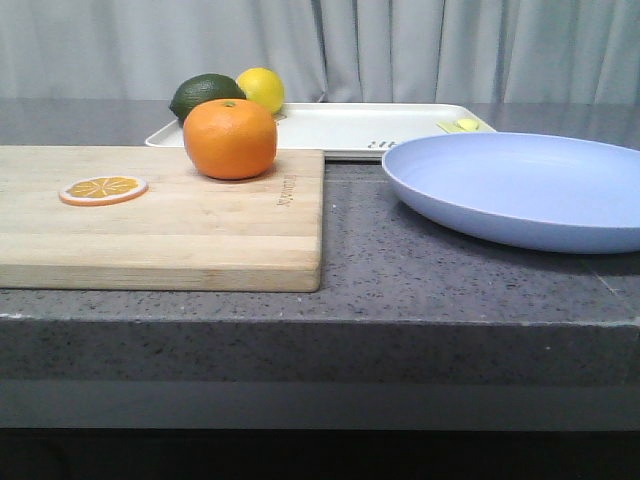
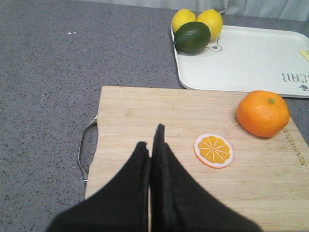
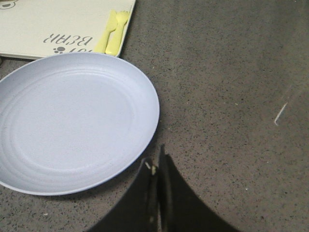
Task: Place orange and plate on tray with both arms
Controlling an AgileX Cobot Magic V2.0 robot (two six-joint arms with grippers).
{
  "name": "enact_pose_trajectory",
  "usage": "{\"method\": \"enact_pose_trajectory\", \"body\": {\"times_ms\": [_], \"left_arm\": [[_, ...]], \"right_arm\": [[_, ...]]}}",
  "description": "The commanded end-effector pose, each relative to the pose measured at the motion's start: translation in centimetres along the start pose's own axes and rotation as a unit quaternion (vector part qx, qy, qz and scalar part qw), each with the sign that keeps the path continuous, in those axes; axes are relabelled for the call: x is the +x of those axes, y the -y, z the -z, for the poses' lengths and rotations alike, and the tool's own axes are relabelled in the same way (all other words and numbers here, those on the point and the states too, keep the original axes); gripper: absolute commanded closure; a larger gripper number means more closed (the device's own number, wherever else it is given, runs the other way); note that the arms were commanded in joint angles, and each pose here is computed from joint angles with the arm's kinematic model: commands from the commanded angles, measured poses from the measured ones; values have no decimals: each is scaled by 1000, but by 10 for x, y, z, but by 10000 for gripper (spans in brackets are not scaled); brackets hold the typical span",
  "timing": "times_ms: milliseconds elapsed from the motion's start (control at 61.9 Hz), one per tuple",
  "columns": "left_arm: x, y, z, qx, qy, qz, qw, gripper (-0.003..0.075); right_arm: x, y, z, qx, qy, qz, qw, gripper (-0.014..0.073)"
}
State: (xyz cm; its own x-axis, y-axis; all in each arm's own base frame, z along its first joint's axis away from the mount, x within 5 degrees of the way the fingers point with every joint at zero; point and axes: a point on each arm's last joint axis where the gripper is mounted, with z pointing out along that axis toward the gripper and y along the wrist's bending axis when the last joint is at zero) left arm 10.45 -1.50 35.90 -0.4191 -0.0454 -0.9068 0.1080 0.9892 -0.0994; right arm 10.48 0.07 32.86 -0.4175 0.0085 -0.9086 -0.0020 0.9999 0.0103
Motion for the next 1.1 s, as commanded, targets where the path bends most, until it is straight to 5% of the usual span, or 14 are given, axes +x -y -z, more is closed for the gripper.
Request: {"method": "enact_pose_trajectory", "body": {"times_ms": [0,210,436,533,937,1083], "left_arm": [[-15,1,1,4,41,4,999,740],[-15,1,-4,1,34,1,999,683],[-16,1,-3,1,35,1,999,294],[-15,1,-4,1,34,1,999,183],[-35,45,-24,136,33,-74,987,167],[-47,70,-46,173,7,-93,980,97]], "right_arm": [[-16,0,3,1,47,11,999,662],[-15,0,3,2,39,11,999,591],[-13,0,3,2,27,11,1000,106],[-12,0,3,2,24,11,1000,-26],[-12,0,3,2,21,11,1000,-38],[-12,0,3,2,21,11,1000,-38]]}}
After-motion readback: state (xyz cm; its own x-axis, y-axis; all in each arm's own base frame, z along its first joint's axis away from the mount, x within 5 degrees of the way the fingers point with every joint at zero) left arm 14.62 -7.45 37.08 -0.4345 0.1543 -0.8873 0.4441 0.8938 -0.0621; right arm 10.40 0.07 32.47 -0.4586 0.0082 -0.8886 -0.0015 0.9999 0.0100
